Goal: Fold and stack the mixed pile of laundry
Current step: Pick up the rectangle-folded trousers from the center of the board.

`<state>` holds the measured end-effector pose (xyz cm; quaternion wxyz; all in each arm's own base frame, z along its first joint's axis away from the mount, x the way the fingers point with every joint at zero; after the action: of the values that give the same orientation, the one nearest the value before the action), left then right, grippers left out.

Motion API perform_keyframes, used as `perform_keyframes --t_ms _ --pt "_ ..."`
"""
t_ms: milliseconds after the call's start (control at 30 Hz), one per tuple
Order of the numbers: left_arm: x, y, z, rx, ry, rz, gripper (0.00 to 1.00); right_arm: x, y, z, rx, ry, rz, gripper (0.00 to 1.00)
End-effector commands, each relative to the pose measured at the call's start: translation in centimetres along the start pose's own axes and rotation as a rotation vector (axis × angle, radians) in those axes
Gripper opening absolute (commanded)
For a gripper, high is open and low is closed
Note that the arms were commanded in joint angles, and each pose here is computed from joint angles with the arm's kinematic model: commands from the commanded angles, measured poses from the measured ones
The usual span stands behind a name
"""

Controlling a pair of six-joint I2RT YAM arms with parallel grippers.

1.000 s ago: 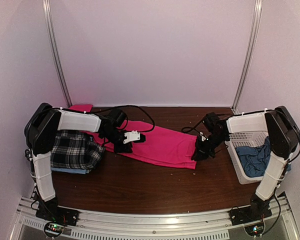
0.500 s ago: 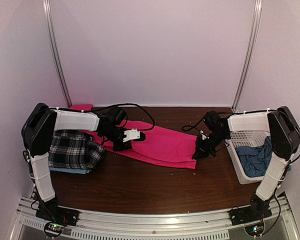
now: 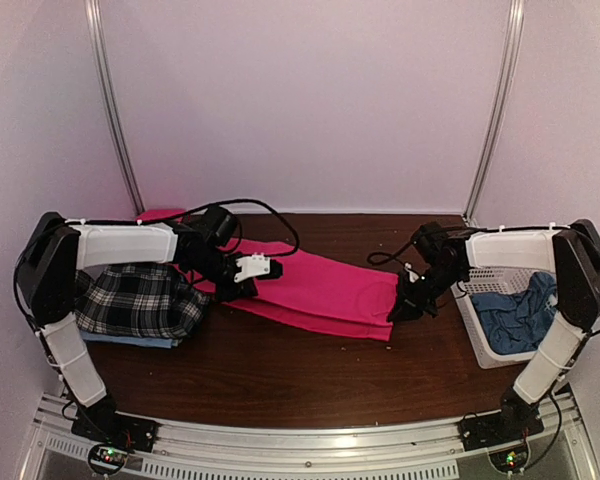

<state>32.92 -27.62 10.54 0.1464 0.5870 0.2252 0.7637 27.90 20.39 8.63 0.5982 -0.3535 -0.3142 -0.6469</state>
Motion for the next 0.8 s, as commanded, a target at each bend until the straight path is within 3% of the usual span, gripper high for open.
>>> perform_keyframes --t_ms 0,133,167,200,300,333,433,767 --pt "-1.9 -0.9 -0.5 0.027 -0.031 0.017 0.00 -1.7 -0.4 -1.6 -0.021 -0.042 0.032 0.00" --pt "-3.6 -1.8 -0.7 0.036 -0.048 0.045 0.00 -2.7 -0.1 -1.8 -0.015 -0.038 0.055 0.00" --pt "-3.8 -2.0 -0.7 0.036 -0.044 0.052 0.05 -2.8 -0.2 -1.6 -0.007 -0.022 0.064 0.00" --pt "-3.9 -2.2 -0.6 0.037 -0.038 0.060 0.12 -2.8 -0.2 -1.5 0.000 -0.019 0.070 0.09" --pt "-3.4 -1.7 -0.2 0.052 -0.018 0.047 0.30 -1.9 0.7 -1.9 0.010 -0.057 0.044 0.49" --pt "-3.0 -1.3 0.0 0.060 -0.009 0.035 0.36 -1.5 1.3 -2.0 -0.001 -0.063 0.017 0.55" --pt "-1.8 -0.1 1.0 0.092 0.038 0.003 0.45 -0.7 2.8 -2.6 -0.047 -0.056 -0.044 0.58" --pt "3.7 3.4 7.3 0.353 0.249 -0.250 0.51 -3.7 6.0 -2.5 -0.073 -0.016 -0.057 0.53"
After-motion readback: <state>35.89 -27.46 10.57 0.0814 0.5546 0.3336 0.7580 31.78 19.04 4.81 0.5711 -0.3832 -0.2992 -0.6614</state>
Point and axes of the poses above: each gripper's point midway between its finger pads, its own x axis back along the fingers, its own z axis along the line the jaws close on, y = z × x, the point moved 2 cm from there along x, back along the fingers, and after that the axes turned 6 degrees about x, right-handed, at the moved point
